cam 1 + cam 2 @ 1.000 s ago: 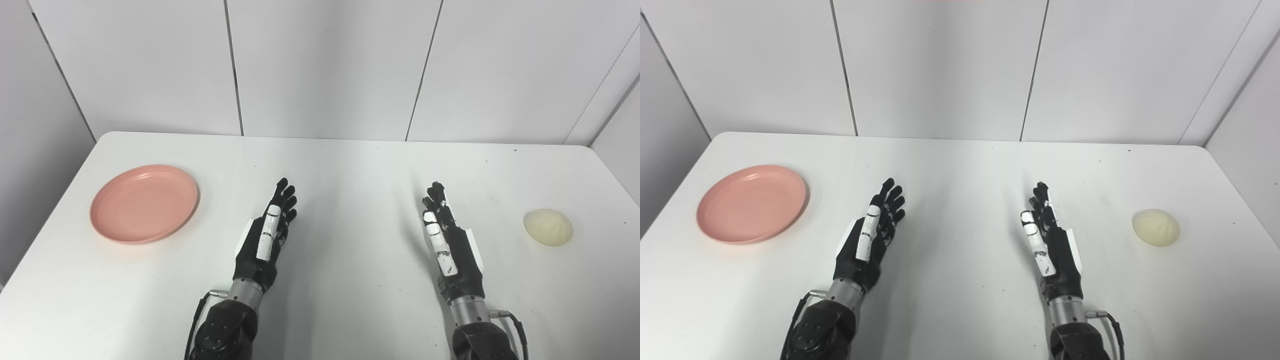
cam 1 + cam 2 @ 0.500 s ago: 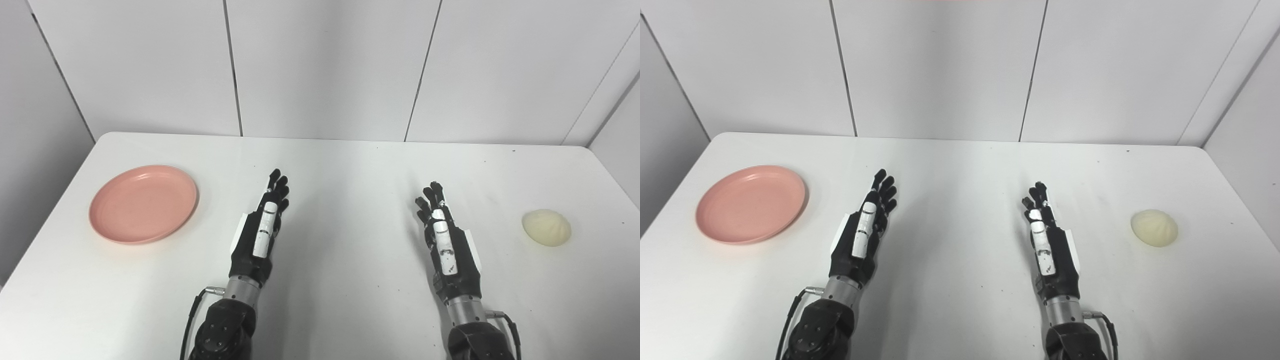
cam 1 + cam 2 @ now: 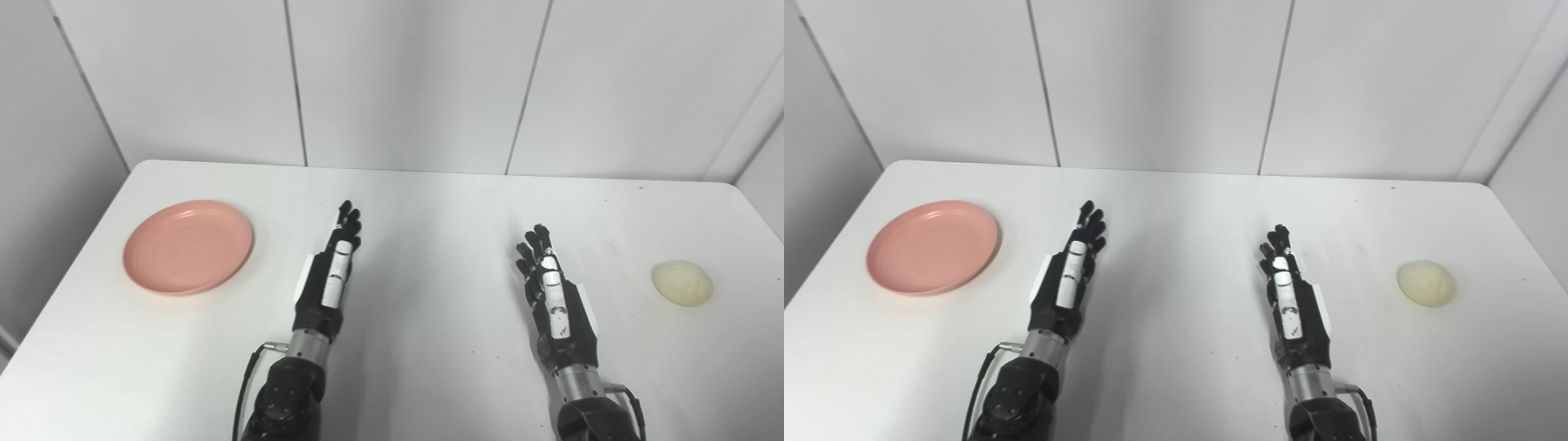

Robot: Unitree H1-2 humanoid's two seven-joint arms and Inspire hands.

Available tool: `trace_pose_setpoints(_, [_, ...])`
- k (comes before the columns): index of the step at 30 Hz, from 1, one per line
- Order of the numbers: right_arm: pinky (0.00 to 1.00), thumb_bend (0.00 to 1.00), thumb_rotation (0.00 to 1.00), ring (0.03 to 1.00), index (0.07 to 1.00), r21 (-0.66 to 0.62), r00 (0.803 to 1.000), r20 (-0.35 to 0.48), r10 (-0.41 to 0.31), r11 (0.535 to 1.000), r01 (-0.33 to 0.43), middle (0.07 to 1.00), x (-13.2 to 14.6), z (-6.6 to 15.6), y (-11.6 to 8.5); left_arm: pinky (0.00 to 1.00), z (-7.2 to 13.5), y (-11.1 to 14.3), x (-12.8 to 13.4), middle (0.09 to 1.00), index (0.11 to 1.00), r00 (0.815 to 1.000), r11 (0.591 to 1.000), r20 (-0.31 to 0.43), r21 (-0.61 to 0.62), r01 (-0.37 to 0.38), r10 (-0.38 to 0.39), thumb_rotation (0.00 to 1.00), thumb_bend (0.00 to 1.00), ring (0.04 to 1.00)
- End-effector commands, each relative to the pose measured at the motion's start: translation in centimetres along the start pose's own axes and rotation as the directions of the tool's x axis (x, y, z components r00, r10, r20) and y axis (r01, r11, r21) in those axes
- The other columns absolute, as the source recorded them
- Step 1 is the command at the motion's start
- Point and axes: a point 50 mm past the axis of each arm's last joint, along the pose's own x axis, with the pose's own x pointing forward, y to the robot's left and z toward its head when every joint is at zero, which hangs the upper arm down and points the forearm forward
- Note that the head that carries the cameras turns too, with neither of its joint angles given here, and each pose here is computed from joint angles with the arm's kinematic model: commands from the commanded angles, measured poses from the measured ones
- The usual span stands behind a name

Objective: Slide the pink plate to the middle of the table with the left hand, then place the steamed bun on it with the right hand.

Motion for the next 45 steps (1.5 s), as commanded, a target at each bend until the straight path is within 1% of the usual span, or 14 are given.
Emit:
trace_pose_setpoints(1, [1.0,0.61,0.92,0.997,1.0,-0.004,1.0,0.004,-0.011,1.0,0.011,1.0,-0.8,-1.0,-1.6,1.0,-2.0,-0.8,-0.9,1.0,1.0,0.999,1.0,-0.037,-0.014,-0.018,0.018,1.0,0.5,1.0])
trace_pose_setpoints(5, [1.0,0.59,0.94,1.0,1.0,-0.015,1.0,0.003,-0.024,1.0,0.024,1.0,-0.9,-1.3,-2.6,1.0,-1.9,-1.0,1.0,1.0,1.0,0.995,0.995,0.038,-0.033,-0.092,0.094,1.0,0.49,1.0])
trace_pose_setpoints(7, [1.0,0.61,0.93,1.0,1.0,-0.026,1.0,0.006,-0.028,0.999,0.028,1.0,-0.9,-1.6,-3.0,1.0,-1.1,-0.5,2.0,1.0,1.0,0.993,0.994,0.055,-0.04,-0.102,0.104,1.0,0.51,1.0])
trace_pose_setpoints(10, [1.0,0.58,0.91,1.0,1.0,-0.032,0.999,0.008,-0.032,0.999,0.032,1.0,-1.1,-1.9,-3.3,1.0,0.5,0.4,3.3,0.999,1.0,0.987,0.99,0.104,-0.076,-0.117,0.125,1.0,0.56,1.0])
trace_pose_setpoints(12, [1.0,0.56,0.91,1.0,1.0,-0.035,0.999,0.009,-0.032,0.999,0.032,1.0,-1.2,-2.0,-3.4,1.0,1.9,1.5,4.1,0.997,1.0,0.979,0.989,0.149,-0.082,-0.126,0.138,1.0,0.57,1.0])
trace_pose_setpoints(15, [1.0,0.54,0.92,1.0,1.0,-0.035,0.999,0.016,-0.035,0.999,0.035,1.0,-1.1,-2.3,-3.5,1.0,4.1,3.7,5.1,0.987,0.989,0.965,0.987,0.205,-0.03,-0.158,0.161,1.0,0.63,1.0])
trace_pose_setpoints(18, [1.0,0.51,0.93,1.0,1.0,-0.034,0.999,0.019,-0.034,0.999,0.034,1.0,-1.1,-2.4,-3.5,1.0,6.3,6.4,5.6,0.963,0.955,0.957,0.983,0.234,0.031,-0.182,0.17,1.0,0.72,0.997])
trace_pose_setpoints(20, [1.0,0.51,0.93,1.0,1.0,-0.035,0.999,0.02,-0.032,0.999,0.033,1.0,-1.1,-2.4,-3.5,1.0,7.3,7.7,5.7,0.966,0.958,0.956,0.983,0.241,0.039,-0.18,0.166,1.0,0.75,1.0])
trace_pose_setpoints(26, [1.0,0.53,0.92,1.0,1.0,-0.024,1.0,0.014,-0.025,0.999,0.025,1.0,-1.0,-2.3,-3.5,1.0,9.9,11.1,5.8,0.918,0.911,0.937,0.967,0.247,0.009,-0.256,0.246,1.0,0.79,0.943])
trace_pose_setpoints(29, [1.0,0.51,0.94,1.0,1.0,-0.034,1.0,0.019,-0.025,0.999,0.026,1.0,-1.1,-2.2,-3.5,1.0,10.7,13.0,5.7,0.873,0.873,0.922,0.954,0.257,0.005,-0.3,0.289,1.0,0.76,0.891])
trace_pose_setpoints(31, [1.0,0.5,0.93,1.0,1.0,-0.031,0.999,0.024,-0.03,0.999,0.031,1.0,-1.1,-2.2,-3.5,0.94,11.3,13.9,5.5,0.829,0.833,0.908,0.941,0.261,0.0,-0.339,0.327,1.0,0.75,0.836])
trace_pose_setpoints(35, [1.0,0.52,0.94,1.0,1.0,-0.037,0.999,0.022,-0.03,0.999,0.031,1.0,-1.1,-2.1,-3.5,0.89,12.3,15.9,5.1,0.796,0.803,0.887,0.917,0.266,0.026,-0.398,0.377,1.0,0.73,0.809])
trace_pose_setpoints(42, [1.0,0.5,0.96,1.0,1.0,-0.042,0.999,0.026,-0.025,0.999,0.026,1.0,-1.2,-2.0,-3.7,0.82,12.9,19.9,4.6,0.743,0.74,0.851,0.875,0.257,0.033,-0.482,0.459,1.0,0.72,0.738])
trace_pose_setpoints(45, [1.0,0.5,0.96,1.0,1.0,-0.044,1.0,0.021,-0.023,0.999,0.024,1.0,-1.2,-1.9,-3.7,0.8,12.6,22.0,4.5,0.742,0.736,0.837,0.856,0.245,0.049,-0.515,0.49,1.0,0.71,0.742])
